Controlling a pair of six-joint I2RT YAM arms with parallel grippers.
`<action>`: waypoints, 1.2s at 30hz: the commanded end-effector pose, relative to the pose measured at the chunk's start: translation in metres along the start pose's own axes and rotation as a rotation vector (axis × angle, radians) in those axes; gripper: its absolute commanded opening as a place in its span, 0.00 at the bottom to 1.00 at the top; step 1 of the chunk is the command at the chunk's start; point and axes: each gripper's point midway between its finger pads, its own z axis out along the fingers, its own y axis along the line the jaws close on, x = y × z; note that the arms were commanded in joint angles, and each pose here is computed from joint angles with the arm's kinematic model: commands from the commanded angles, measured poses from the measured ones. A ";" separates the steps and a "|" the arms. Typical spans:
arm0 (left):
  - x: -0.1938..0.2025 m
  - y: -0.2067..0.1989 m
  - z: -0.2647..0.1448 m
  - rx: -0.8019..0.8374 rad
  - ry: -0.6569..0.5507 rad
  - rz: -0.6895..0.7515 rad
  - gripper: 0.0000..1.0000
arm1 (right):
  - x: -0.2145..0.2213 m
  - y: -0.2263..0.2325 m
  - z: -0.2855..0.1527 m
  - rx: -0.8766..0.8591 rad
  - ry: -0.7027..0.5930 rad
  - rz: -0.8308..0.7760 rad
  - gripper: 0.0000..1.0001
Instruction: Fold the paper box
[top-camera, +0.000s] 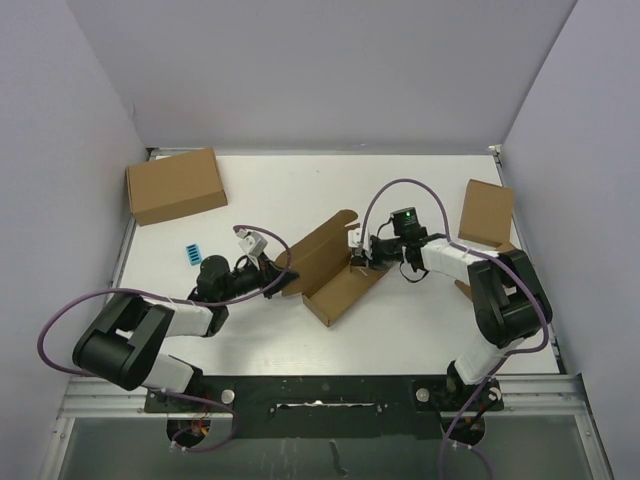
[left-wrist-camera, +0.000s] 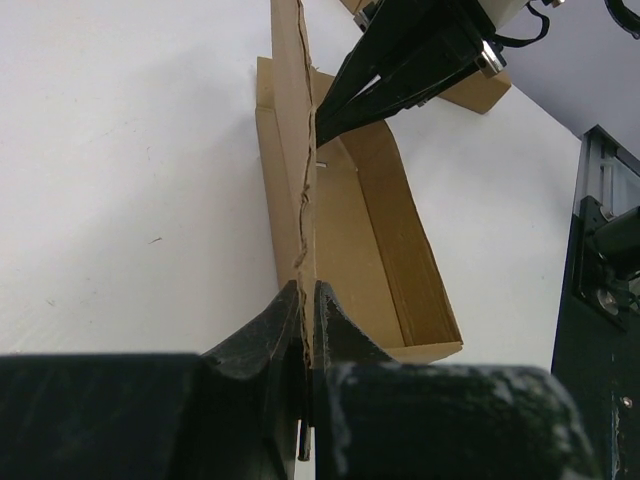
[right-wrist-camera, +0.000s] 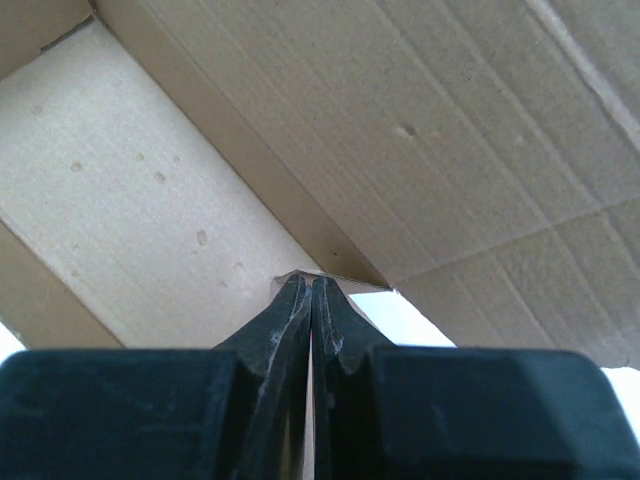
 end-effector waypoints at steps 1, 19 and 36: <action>-0.014 -0.010 0.003 0.063 -0.045 0.032 0.00 | -0.016 -0.026 0.003 0.055 -0.030 -0.026 0.00; -0.005 -0.007 0.008 0.082 -0.021 -0.001 0.00 | -0.012 -0.034 0.030 0.113 0.072 -0.013 0.00; -0.032 0.001 0.003 -0.062 -0.057 0.045 0.00 | -0.062 -0.015 -0.048 0.027 -0.131 -0.070 0.23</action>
